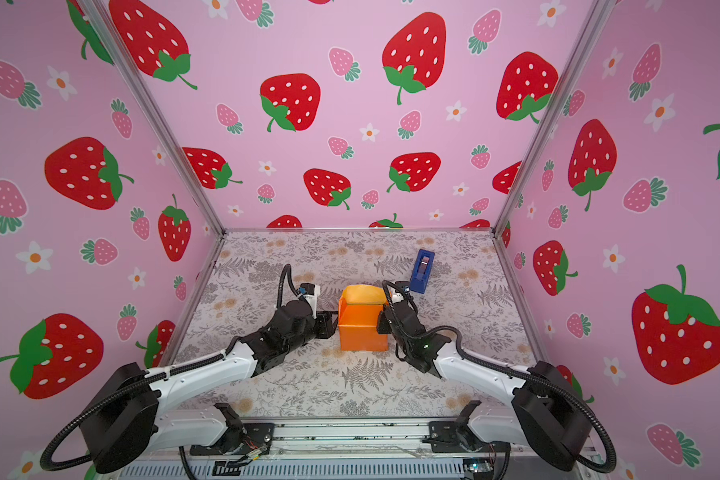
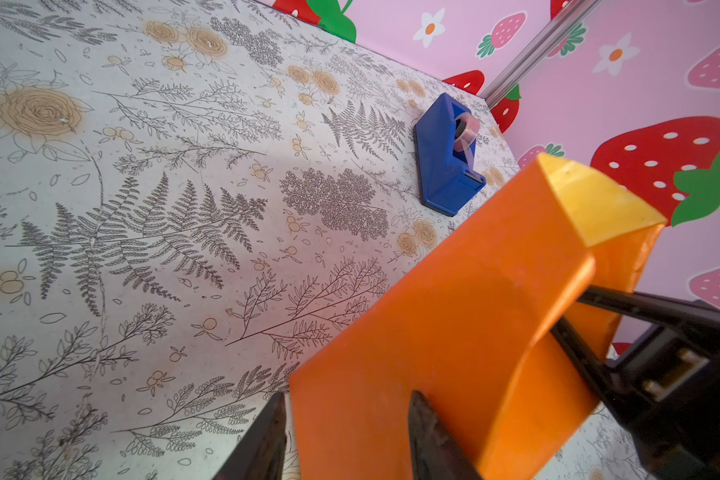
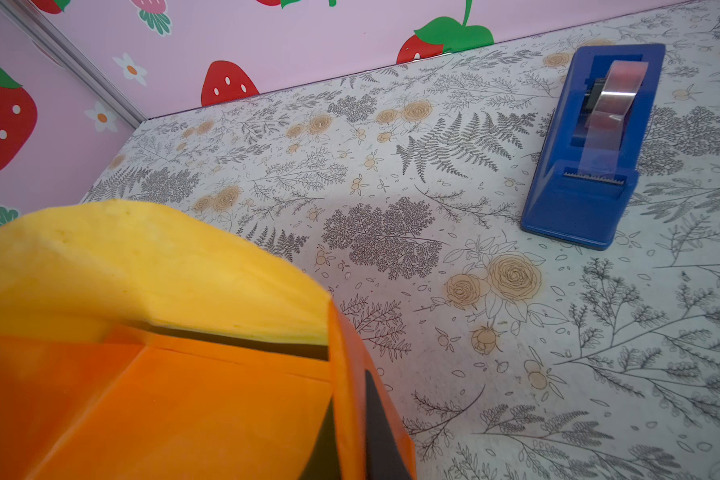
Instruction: Wrap the gift box in paper
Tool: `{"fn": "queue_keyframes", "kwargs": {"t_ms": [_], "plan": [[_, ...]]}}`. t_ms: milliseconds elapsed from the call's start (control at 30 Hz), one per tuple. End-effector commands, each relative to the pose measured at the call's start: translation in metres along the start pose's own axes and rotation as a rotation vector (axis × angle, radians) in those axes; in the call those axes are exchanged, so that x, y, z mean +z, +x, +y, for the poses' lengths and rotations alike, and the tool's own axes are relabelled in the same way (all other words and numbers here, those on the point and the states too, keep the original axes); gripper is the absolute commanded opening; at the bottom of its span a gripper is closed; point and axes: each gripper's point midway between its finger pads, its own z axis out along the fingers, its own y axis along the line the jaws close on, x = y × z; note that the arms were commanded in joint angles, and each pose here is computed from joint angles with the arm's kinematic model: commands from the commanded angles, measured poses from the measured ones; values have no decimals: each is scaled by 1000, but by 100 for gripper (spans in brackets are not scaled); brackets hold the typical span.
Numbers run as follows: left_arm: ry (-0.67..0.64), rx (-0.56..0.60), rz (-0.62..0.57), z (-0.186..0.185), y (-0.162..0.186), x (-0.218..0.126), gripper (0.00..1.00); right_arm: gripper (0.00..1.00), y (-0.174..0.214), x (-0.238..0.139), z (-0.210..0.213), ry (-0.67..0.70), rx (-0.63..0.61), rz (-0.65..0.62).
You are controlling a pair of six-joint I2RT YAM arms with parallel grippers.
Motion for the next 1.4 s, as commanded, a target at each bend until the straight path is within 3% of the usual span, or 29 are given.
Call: {"fn": "queue_keyframes", "kwargs": {"t_ms": [0, 500, 1367], "plan": [[38, -3, -77, -17, -25, -7, 49, 8, 33, 3, -10, 33, -30, 116], [37, -5, -87, -16, -25, -9, 49, 8, 34, 6, -7, 25, -33, 126], [110, -18, 86, -27, 16, 18, 51, 8, 34, 4, -9, 27, -27, 122]]}}
